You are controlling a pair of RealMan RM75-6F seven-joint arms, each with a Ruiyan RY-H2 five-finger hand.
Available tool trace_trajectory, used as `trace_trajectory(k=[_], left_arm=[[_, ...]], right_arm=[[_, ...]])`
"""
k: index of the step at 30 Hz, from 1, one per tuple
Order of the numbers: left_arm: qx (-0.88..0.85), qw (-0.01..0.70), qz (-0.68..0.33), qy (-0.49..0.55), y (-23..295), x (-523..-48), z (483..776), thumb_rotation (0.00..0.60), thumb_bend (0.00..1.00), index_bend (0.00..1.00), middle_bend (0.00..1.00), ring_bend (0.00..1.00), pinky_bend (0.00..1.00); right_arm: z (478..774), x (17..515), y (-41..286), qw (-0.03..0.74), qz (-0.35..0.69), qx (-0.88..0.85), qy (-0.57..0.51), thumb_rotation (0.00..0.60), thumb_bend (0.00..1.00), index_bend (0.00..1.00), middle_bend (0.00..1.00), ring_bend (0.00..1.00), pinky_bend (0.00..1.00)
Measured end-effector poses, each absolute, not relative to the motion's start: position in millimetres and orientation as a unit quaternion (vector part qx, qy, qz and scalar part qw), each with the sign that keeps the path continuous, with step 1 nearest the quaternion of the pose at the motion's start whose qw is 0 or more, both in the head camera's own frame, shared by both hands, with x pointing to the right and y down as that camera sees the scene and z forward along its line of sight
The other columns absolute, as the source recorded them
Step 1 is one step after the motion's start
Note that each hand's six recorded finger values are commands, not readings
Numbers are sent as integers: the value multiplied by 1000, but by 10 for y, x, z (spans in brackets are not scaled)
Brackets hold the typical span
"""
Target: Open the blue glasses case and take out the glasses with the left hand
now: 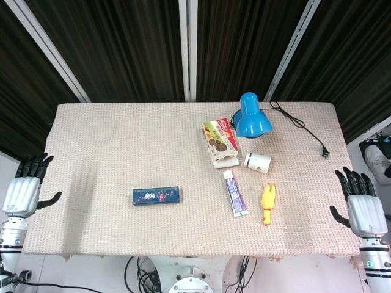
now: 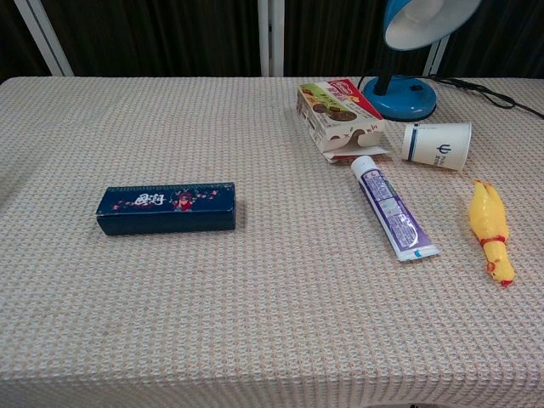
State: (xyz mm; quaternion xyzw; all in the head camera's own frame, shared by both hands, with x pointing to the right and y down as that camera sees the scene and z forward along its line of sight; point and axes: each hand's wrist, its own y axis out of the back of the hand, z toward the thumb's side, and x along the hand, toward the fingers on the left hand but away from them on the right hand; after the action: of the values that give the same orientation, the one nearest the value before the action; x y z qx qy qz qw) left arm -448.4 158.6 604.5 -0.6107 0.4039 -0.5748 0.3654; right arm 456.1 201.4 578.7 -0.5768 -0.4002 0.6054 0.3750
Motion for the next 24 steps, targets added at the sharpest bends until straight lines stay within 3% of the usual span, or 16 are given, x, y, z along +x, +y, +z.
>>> trace_trajectory(k=[14,24], left_arm=[[-663,353,-541,377,1625,-4131,6121,600,208,73,20,0,23],[-760,331,-473,298,1646,-3185,6459,600,180,71,33,0,28]], right_arm=[[5704,4628,2007,380,600,-568,-415,600,214,0,0,0,0],[5642,4712,1964,375,604,-557,-429,600,214,0,0,0,0]])
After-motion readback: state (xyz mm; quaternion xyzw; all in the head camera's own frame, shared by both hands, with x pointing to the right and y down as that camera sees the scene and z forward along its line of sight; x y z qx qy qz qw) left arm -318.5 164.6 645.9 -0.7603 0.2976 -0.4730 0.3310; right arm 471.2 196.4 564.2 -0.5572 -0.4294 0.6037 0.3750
